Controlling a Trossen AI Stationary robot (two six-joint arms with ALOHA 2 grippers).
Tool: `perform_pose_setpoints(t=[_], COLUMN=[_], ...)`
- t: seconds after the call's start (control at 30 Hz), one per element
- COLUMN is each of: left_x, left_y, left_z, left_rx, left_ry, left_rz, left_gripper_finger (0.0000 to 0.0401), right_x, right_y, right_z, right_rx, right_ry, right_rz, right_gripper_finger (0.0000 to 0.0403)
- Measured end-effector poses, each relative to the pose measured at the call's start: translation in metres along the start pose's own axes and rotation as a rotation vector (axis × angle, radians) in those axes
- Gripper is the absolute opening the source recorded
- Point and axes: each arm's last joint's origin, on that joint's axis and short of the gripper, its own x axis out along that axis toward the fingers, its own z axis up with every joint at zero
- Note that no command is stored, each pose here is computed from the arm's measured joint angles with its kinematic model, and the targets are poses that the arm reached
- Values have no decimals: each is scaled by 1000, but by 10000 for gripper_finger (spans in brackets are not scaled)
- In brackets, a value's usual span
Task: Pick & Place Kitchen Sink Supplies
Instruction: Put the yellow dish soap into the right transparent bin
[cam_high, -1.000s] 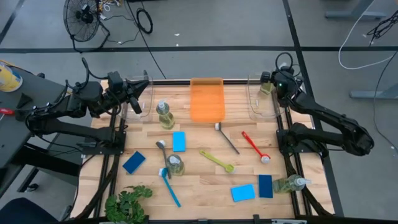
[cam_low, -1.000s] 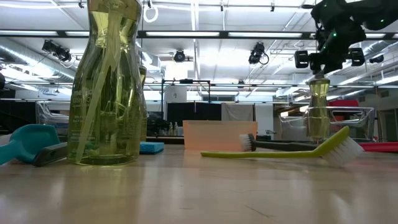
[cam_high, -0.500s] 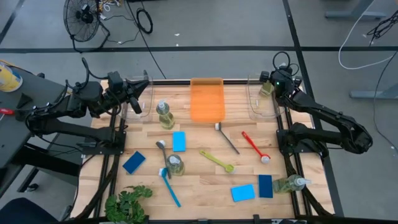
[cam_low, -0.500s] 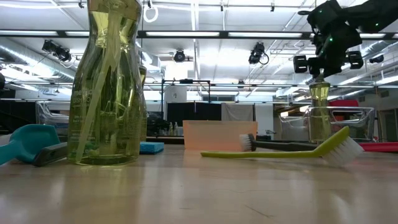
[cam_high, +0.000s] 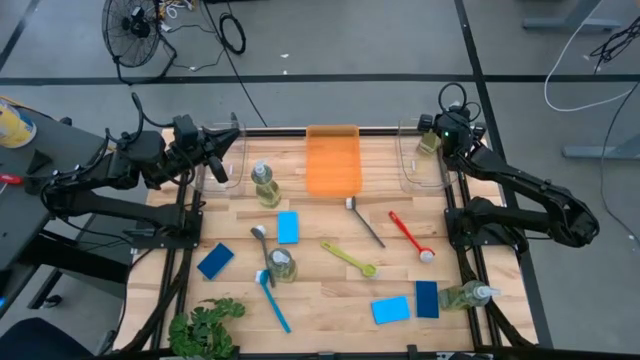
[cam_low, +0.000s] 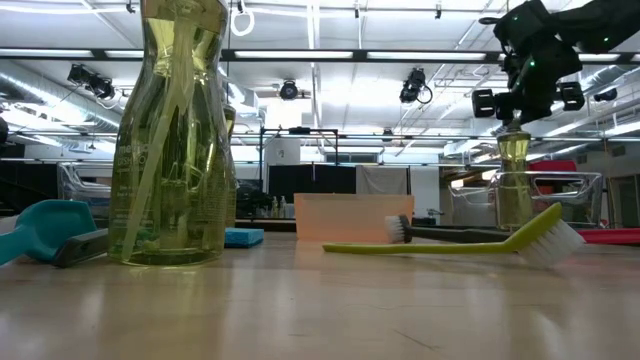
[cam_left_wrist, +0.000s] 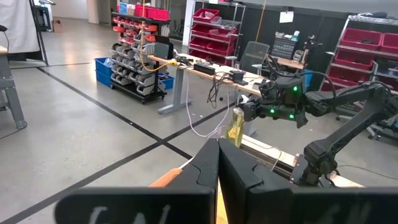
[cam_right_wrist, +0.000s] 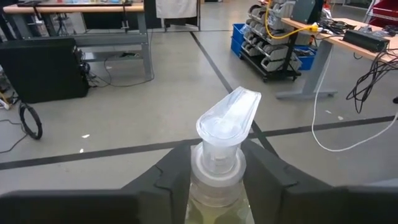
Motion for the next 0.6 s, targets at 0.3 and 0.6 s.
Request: perform_pose_setpoints(t=[0.3, 0.6], left_x=[0, 0], left_y=[0, 0], left_z=[0, 0], left_rx=[1, 1], left_ry=[0, 0], left_rz=[0, 0], left_gripper_finger=[12, 12], right_x=[0, 0], right_y=[0, 0], right_z=[1, 1], right_rx=[5, 5], right_ry=[-8, -4], right_rz=[-10, -2], right_gripper_finger=[174, 178])
